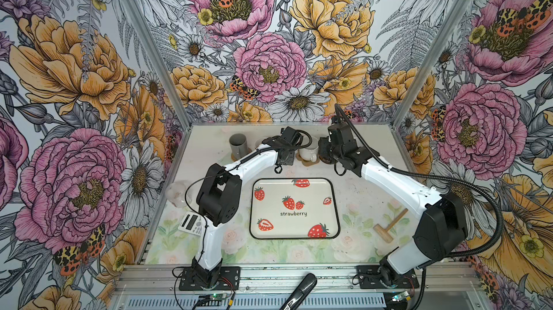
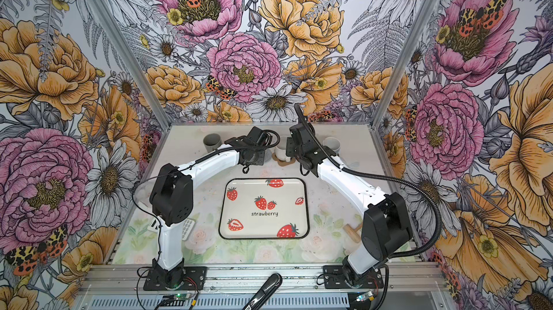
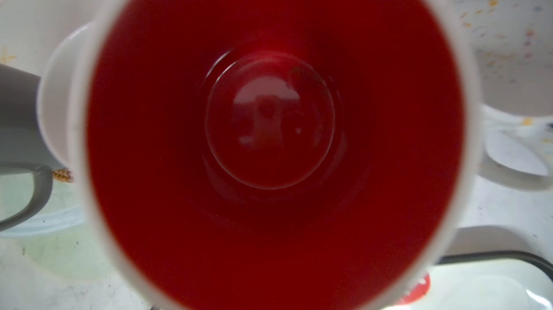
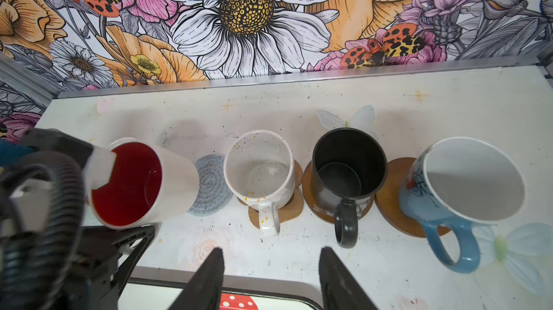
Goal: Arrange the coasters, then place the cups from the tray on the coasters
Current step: 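Carry the red-lined mug with the left gripper to the grey woven coaster, then set the red-lined mug on the grey woven coaster and open the left gripper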
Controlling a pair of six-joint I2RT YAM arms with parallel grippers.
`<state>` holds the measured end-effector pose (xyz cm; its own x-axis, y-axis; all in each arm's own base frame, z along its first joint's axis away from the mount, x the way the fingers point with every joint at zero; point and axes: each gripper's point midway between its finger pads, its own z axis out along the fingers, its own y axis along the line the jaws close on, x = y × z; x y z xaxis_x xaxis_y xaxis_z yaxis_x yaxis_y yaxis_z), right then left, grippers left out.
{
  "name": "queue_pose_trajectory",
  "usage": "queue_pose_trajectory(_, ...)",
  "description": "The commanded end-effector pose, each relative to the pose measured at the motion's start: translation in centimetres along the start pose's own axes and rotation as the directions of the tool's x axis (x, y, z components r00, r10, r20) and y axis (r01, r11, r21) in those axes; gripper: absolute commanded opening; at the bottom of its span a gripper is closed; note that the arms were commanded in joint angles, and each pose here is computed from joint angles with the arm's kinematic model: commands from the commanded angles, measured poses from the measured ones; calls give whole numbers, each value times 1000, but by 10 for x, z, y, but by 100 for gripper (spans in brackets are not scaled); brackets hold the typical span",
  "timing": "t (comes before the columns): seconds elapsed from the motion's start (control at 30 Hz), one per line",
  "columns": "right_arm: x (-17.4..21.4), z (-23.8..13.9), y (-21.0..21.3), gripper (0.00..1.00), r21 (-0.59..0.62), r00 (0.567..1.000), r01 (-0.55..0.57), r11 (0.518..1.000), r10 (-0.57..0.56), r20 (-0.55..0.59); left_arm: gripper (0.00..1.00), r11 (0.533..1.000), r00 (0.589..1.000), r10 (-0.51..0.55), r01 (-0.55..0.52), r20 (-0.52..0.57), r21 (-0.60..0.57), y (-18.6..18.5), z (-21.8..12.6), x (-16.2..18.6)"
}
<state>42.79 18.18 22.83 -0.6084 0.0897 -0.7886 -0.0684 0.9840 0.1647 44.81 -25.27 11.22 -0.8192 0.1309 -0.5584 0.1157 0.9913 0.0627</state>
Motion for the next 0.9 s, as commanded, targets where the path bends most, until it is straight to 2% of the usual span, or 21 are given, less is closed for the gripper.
queue_pose_trajectory(0.0,-16,0,2,54,-13,999,1,1000,-1,39,0,999,995,-30,27,92,35,-3,-4,-37)
queue_pose_trajectory(0.37,-15,8,-2,54,-6,1000,-4,1000,4,25,0,996,995,-54,47,88,74,-9,23,-41)
queue_pose_trajectory(0.87,-12,11,-5,54,-3,1000,-7,1000,7,15,0,993,996,-75,70,56,98,-13,39,-35)
